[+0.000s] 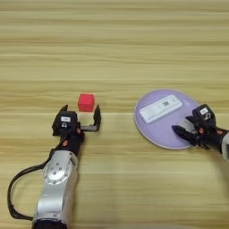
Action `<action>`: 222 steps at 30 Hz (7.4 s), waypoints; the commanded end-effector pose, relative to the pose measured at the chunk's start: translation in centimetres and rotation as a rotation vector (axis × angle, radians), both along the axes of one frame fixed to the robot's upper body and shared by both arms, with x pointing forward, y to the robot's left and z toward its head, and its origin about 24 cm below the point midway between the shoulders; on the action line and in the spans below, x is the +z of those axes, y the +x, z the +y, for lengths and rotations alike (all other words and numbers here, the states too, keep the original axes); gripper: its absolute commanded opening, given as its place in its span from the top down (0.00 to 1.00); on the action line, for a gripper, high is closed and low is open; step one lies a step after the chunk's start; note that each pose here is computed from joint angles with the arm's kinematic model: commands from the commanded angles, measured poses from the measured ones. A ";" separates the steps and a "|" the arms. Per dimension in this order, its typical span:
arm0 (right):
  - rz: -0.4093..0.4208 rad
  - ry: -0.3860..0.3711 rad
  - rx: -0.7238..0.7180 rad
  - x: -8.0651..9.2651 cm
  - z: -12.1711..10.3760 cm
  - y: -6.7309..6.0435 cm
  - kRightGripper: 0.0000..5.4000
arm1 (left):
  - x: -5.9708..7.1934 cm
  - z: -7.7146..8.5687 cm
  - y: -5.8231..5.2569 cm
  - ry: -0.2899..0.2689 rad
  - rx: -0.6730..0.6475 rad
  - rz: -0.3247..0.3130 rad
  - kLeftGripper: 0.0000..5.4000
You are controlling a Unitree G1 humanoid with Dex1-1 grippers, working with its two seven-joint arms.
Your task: Move the objects on the table
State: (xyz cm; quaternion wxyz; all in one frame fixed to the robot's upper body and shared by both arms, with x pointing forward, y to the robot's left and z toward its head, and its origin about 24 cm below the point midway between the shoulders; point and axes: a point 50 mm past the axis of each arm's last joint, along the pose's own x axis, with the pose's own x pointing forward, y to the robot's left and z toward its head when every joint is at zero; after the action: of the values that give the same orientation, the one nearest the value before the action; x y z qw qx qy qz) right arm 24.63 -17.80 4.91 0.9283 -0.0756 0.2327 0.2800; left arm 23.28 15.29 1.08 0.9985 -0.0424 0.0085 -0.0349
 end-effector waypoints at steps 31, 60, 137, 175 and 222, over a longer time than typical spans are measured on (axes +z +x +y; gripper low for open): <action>-0.125 0.072 -0.027 3.1 0.1 0.5 0.54 | 0.1 0.0 -0.1 -0.005 0.002 -0.002 0.00; -0.267 0.013 -0.442 4.0 -9.0 -0.2 0.54 | 0.0 -0.1 0.1 -0.009 0.006 -0.006 0.00; -0.294 -0.044 0.017 1.3 2.1 0.2 0.01 | 0.1 -0.2 0.2 -0.011 0.011 -0.009 0.00; 0.006 0.079 0.237 -2.5 7.7 -1.3 0.01 | 0.1 -0.1 0.3 -0.014 0.019 -0.010 0.00; -0.333 0.146 -0.115 3.6 0.4 -0.4 0.01 | -4.1 0.2 2.5 0.051 -0.003 0.131 0.00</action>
State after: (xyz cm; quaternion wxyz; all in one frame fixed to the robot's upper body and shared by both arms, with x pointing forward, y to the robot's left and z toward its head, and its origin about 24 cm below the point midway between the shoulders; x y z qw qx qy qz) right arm 24.16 -17.42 8.64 0.9711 -0.0431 0.0588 0.2271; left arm 26.40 15.28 -1.31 0.9985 -0.0253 0.0311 -0.0380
